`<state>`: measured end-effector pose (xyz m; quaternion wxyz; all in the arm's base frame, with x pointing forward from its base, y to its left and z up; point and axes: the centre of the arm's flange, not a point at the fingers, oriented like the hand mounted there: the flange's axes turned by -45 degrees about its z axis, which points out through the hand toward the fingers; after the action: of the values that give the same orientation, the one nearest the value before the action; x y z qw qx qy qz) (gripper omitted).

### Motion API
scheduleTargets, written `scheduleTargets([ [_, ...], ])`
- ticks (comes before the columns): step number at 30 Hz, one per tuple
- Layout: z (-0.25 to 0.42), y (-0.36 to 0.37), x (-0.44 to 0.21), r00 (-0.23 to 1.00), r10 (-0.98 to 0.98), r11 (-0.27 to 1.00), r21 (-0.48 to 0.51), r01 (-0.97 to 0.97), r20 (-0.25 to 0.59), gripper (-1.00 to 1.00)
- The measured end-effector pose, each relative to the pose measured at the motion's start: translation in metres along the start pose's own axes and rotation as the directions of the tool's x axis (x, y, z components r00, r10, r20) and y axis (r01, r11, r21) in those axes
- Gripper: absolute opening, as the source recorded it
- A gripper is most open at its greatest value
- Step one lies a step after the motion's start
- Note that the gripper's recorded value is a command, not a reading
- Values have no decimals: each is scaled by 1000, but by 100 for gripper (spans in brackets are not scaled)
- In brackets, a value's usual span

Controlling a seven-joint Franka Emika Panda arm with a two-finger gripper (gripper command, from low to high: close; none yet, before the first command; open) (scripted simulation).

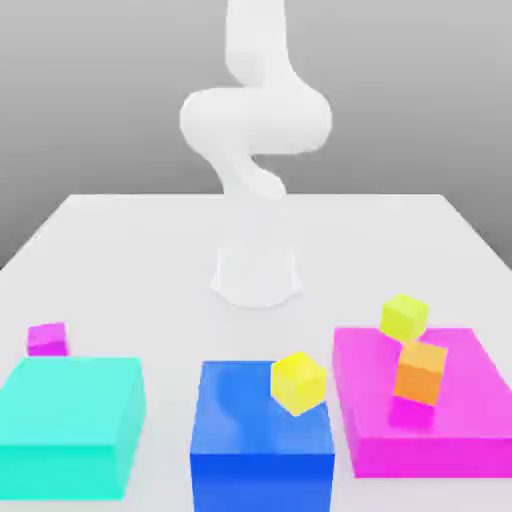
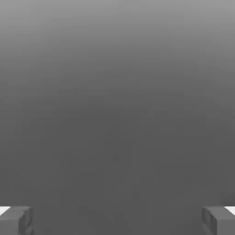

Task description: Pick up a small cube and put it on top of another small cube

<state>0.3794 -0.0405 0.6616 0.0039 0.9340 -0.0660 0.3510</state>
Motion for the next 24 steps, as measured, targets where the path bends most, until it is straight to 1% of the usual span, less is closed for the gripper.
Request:
scheduleTargets([
  [5,111,95,-38,960,239,966,-136,-220,144,0],
  [8,162,153,-79,900,384,914,-224,-339,205,0],
  [11,202,208,-133,814,525,839,-314,-445,248,0],
  [16,245,282,-246,618,736,666,-461,-586,278,0],
  [18,249,311,-302,508,820,563,-525,-638,263,0],
  [21,258,328,-373,376,892,450,-591,-669,253,0],
  [24,279,330,-401,351,901,431,-605,-670,254,0],
])
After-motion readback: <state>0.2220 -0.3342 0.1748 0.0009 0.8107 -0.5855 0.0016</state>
